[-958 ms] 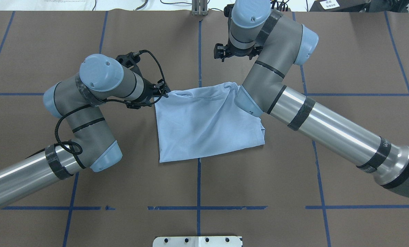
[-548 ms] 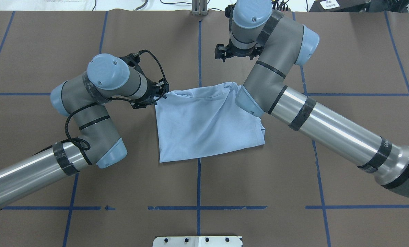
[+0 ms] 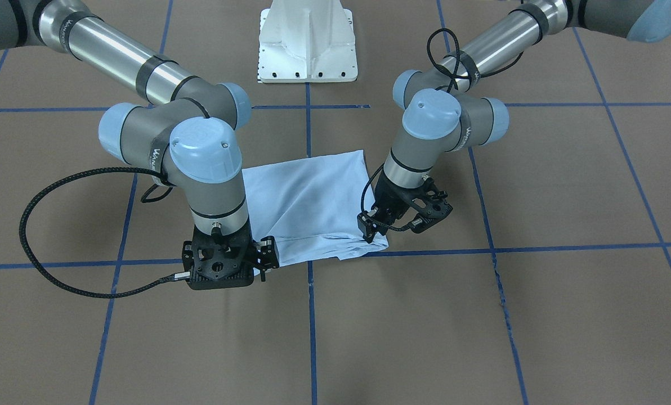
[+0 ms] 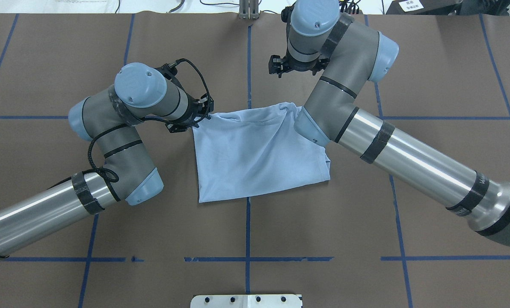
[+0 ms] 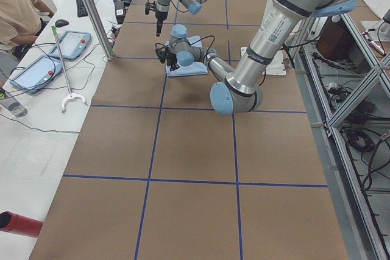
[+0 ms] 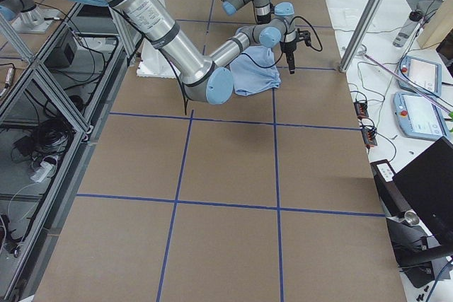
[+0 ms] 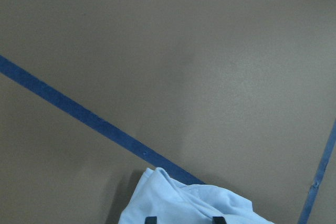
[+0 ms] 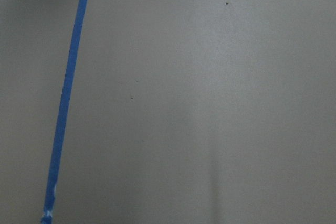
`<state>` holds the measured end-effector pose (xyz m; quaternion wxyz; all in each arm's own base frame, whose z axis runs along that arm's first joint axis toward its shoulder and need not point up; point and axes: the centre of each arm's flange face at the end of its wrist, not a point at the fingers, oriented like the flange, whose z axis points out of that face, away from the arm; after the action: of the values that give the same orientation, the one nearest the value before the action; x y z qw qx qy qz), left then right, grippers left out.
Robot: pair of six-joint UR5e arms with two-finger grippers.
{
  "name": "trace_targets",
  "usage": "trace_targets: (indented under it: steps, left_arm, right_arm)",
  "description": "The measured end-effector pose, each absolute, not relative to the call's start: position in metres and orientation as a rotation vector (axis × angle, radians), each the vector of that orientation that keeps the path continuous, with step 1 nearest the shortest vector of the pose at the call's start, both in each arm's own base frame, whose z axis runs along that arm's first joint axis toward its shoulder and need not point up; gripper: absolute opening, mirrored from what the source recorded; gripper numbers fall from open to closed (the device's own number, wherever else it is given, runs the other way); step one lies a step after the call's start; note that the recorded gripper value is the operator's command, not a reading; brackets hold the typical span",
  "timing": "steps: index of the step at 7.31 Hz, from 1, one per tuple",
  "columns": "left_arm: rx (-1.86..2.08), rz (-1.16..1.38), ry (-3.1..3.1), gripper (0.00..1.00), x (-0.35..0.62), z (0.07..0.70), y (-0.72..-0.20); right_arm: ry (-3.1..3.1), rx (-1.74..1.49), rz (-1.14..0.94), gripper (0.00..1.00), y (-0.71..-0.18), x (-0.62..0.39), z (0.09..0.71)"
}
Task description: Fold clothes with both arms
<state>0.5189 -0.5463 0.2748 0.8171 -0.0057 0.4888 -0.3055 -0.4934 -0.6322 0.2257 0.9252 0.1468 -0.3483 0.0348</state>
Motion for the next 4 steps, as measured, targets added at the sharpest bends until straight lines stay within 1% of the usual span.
trace_targets:
  steps: [4]
  left_arm:
    - [-0.007, -0.654, 1.027, 0.50, 0.5190, 0.2772, -0.5587]
  right_arm:
    - [-0.715, 0.301, 0.072, 1.00, -0.6318, -0.4938, 0.2264]
